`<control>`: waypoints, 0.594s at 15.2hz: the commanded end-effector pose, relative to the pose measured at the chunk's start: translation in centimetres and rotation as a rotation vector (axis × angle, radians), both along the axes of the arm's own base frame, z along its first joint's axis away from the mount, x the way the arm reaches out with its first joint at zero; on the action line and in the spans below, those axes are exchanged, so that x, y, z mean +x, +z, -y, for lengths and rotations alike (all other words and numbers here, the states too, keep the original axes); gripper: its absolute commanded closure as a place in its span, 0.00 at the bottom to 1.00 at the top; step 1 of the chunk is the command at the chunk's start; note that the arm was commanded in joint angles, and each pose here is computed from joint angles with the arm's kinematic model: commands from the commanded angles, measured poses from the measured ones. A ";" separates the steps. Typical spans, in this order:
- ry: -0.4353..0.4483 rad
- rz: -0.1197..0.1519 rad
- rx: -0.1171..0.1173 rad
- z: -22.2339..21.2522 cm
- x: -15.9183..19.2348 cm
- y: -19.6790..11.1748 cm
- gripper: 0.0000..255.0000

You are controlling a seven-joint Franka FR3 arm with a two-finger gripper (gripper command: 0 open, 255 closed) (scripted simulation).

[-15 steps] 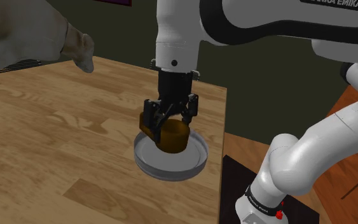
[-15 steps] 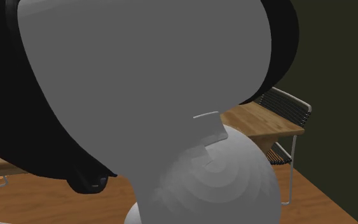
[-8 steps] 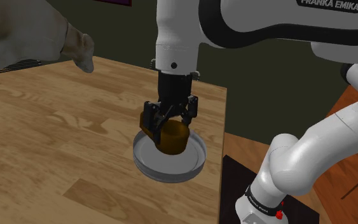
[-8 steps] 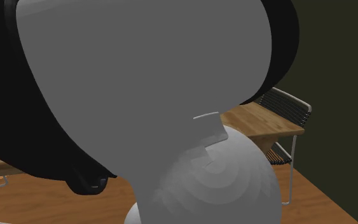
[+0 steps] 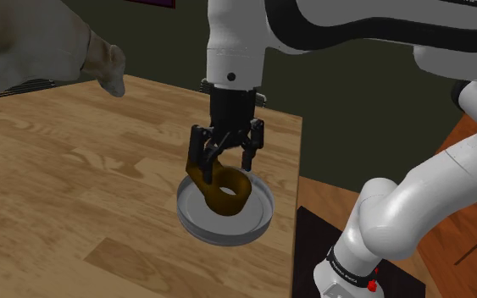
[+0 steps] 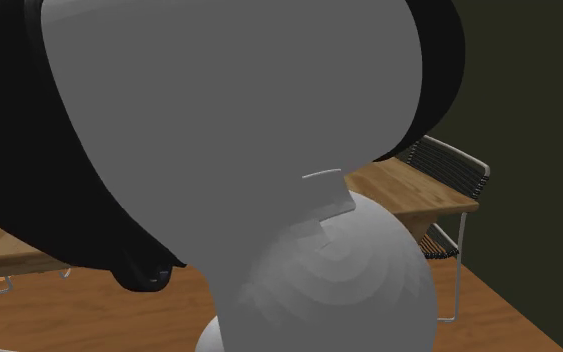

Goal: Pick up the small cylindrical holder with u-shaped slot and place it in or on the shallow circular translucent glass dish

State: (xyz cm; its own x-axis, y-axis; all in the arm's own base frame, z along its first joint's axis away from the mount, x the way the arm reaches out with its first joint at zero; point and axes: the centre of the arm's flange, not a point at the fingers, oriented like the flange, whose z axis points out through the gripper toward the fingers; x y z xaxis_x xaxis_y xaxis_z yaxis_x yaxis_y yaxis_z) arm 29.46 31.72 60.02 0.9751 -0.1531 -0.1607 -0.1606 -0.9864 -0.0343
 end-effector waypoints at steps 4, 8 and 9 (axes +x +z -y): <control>0.000 0.000 0.000 0.2 0.4 3.6 0.00; 0.000 0.000 0.000 0.2 0.4 3.6 0.00; 0.000 0.000 0.000 0.2 0.4 3.6 0.00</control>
